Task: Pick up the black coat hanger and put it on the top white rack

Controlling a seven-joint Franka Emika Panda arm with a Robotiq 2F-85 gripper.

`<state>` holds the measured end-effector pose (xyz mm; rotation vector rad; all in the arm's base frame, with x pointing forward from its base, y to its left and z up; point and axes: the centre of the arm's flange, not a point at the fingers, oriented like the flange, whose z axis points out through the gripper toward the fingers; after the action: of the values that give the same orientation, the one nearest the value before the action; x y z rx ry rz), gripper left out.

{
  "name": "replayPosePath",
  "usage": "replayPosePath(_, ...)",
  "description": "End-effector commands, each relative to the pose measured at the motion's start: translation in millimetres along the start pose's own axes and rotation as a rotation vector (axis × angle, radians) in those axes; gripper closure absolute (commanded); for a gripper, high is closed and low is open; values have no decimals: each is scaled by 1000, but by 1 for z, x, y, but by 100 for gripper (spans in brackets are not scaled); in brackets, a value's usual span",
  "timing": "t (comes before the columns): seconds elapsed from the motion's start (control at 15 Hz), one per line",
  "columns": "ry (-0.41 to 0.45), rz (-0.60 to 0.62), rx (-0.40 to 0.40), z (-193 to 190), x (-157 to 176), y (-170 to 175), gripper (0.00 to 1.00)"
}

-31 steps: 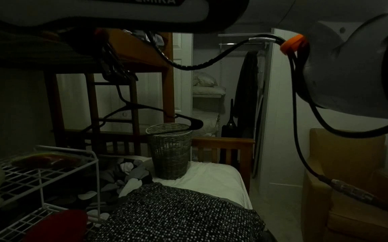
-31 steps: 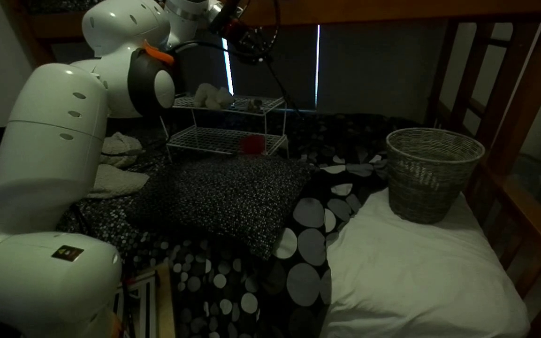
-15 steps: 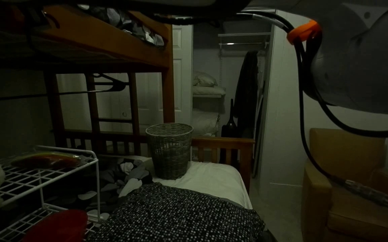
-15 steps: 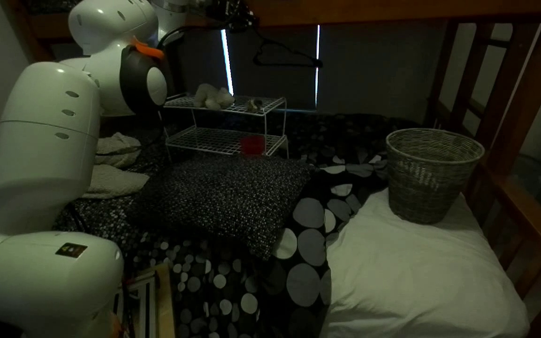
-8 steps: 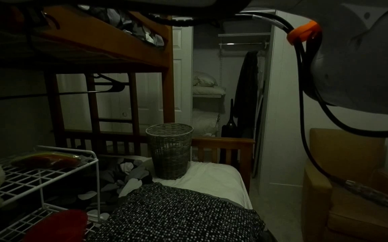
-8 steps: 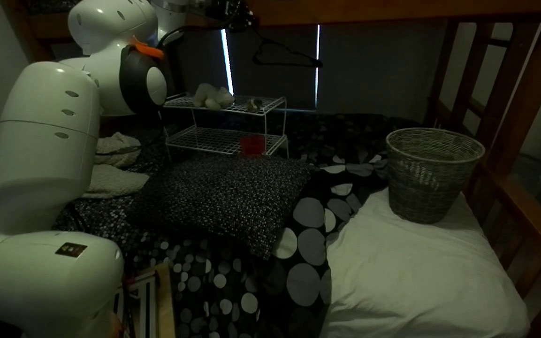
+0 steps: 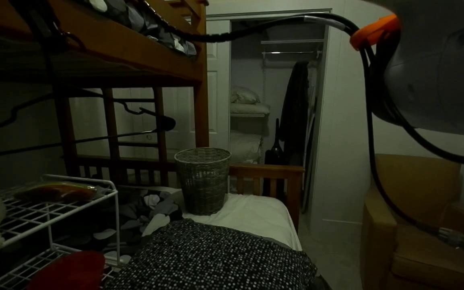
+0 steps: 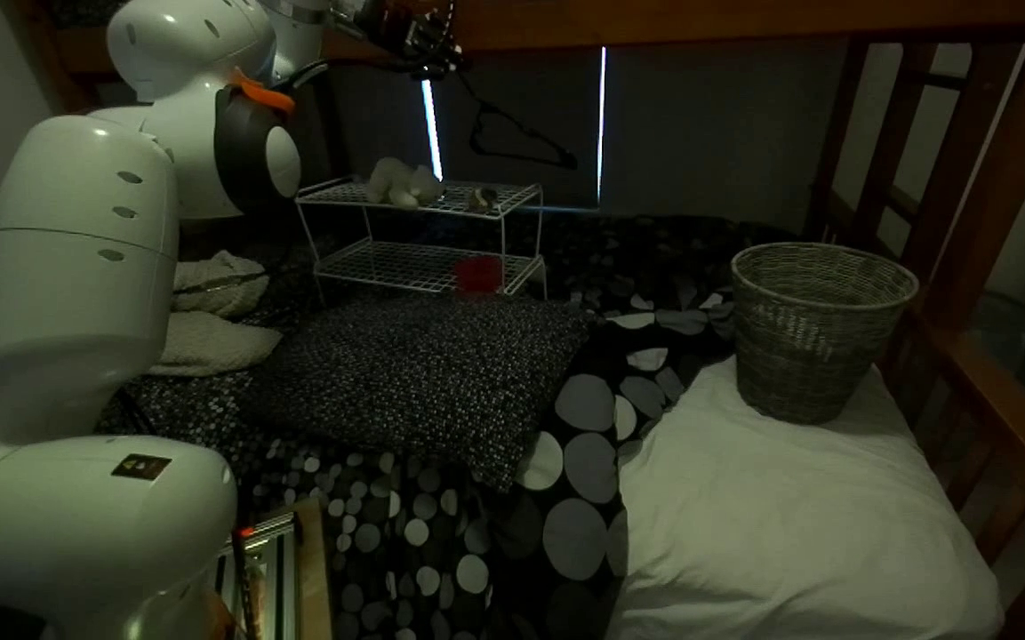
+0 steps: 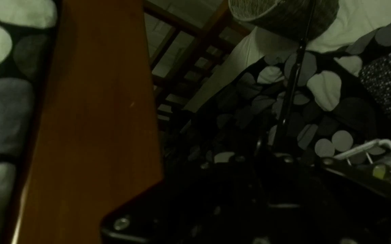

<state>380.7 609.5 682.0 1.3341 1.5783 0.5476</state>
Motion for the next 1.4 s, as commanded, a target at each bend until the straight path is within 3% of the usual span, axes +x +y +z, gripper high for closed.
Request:
replayPosePath(0.0, 137, -15, -54, -11, 11, -18, 99)
replayPosePath(0.13, 202, -31, -97, -16, 22, -17, 99)
replayPosePath(0.33, 231, -34, -104, -23, 34, -25, 99)
replayPosePath(0.53, 149, 0, -29, -32, 36, -39, 99)
replayPosePath(0.6, 129, -3, -73, -30, 39, -35, 99)
replayPosePath(0.67, 156, -12, -70, -24, 45, -20, 94)
replayPosePath(0.87, 152, -9, -73, -28, 49, -23, 99)
replayPosePath(1.13, 63, 132, -111, -32, 32, -30, 99)
replayPosePath(1.33, -52, 252, -118, -47, 20, -35, 99)
